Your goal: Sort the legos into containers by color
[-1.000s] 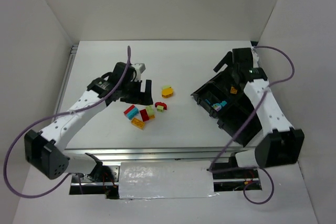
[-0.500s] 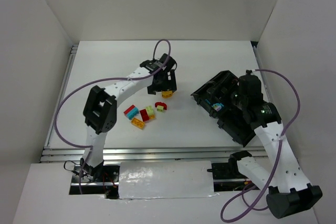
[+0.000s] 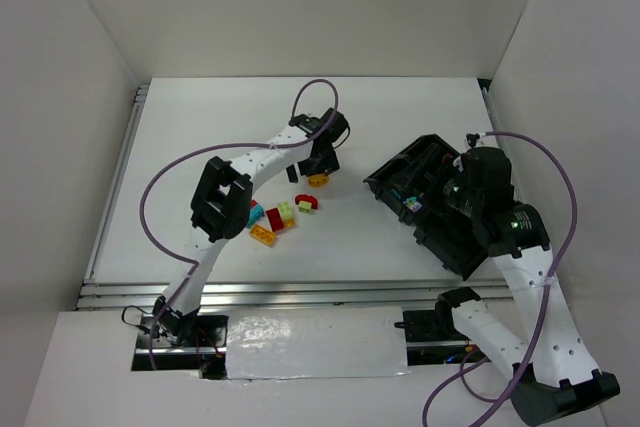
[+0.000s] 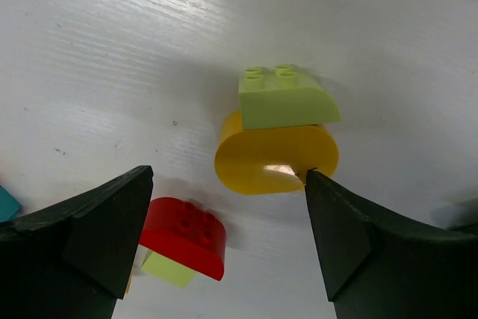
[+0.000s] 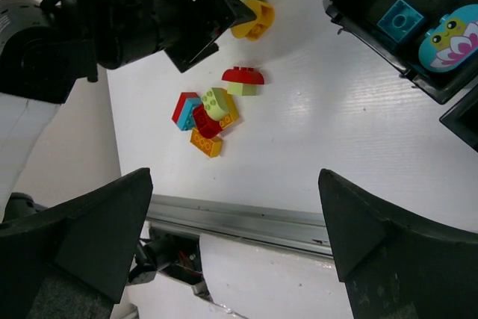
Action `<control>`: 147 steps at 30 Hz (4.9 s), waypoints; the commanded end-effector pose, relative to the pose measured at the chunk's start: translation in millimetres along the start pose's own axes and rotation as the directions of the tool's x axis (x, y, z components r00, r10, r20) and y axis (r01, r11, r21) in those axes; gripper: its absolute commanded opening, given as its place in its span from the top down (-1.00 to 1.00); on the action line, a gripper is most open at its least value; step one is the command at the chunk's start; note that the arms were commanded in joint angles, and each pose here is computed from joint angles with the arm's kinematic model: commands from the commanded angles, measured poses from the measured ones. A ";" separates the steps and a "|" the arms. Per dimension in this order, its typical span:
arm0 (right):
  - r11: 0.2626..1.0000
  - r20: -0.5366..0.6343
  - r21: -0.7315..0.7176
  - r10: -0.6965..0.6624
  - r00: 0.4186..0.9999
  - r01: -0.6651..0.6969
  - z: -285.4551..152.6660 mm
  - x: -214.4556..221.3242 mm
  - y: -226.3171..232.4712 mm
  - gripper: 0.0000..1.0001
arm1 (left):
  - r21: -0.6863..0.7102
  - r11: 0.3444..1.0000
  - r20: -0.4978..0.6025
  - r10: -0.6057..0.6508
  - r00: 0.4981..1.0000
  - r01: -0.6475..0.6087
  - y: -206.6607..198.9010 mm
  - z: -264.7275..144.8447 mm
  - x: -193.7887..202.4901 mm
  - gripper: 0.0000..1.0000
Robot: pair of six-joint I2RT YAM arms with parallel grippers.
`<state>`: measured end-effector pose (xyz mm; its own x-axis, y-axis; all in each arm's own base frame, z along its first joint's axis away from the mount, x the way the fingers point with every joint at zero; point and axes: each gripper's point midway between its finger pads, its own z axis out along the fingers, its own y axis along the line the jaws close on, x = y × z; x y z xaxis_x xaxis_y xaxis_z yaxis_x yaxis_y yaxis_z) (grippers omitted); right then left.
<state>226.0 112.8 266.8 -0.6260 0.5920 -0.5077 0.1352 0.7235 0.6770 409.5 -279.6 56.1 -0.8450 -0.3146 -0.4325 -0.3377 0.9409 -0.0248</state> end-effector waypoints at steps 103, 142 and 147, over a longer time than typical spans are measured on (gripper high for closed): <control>0.779 0.324 0.580 0.047 0.945 -0.238 19.6 -118.9 -172.7 1.00 | 0.667 0.066 0.674 0.370 0.639 -0.742 76.8 -323.7 85.5 1.00; 0.993 -0.206 -0.093 -0.085 0.975 0.067 41.1 -29.5 46.6 -0.99 | 0.638 -0.012 0.730 0.326 0.600 -0.770 37.6 -335.1 65.0 1.00; 0.943 -0.329 -0.317 -0.210 0.921 0.102 12.0 21.7 112.1 -0.96 | 0.625 -0.167 0.754 0.381 0.534 -0.763 31.6 -343.8 82.9 0.99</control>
<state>262.9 183.3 292.4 -0.8257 0.3452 -0.4461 -0.0776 0.7138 0.6960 203.3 -310.4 309.4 -0.3737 0.2690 -0.8877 0.9061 0.3105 -0.2873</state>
